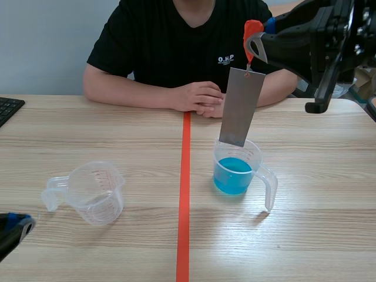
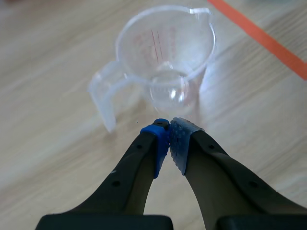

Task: Do the redox reaction experiment.
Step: 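Point at the plate with the left hand, then lower the plate into the blue solution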

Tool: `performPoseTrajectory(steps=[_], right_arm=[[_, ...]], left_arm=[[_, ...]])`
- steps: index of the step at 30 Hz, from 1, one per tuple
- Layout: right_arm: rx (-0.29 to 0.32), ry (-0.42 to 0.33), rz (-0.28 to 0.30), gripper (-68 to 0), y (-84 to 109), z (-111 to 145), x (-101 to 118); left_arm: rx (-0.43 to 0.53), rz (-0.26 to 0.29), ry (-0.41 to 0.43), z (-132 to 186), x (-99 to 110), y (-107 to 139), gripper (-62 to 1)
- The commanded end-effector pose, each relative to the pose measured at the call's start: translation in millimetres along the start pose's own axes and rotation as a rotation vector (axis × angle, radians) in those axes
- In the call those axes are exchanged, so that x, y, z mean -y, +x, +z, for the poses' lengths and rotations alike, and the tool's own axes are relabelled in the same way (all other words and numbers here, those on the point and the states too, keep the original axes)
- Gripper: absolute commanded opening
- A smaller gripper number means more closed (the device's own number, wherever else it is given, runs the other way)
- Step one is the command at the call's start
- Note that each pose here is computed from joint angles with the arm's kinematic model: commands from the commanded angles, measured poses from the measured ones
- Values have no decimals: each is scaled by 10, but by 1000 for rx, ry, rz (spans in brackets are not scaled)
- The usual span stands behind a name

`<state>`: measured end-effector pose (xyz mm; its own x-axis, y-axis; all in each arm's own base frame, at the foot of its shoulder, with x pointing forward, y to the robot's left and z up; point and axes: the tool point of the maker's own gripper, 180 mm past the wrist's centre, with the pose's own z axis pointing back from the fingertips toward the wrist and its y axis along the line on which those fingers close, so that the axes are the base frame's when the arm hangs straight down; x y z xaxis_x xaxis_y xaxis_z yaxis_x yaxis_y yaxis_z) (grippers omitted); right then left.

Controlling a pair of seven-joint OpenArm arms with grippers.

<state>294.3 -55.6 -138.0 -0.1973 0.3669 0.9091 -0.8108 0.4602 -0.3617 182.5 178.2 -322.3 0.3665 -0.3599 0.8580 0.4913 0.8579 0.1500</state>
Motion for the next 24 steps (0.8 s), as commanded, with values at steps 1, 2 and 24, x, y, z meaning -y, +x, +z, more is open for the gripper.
performPoseTrajectory(steps=[1, 2, 24], right_arm=[[35, -12, 14, -658, 87, -1, 50], [36, -13, 14, -658, 86, 0, 53], [32, -6, -31, -658, -205, -38, 88]], left_arm=[[24, 28, 38, 26, -25, 27, -563], [12, 41, 60, 63, -35, -20, -563], [-145, 218, 166, 425, 220, -547, -563]])
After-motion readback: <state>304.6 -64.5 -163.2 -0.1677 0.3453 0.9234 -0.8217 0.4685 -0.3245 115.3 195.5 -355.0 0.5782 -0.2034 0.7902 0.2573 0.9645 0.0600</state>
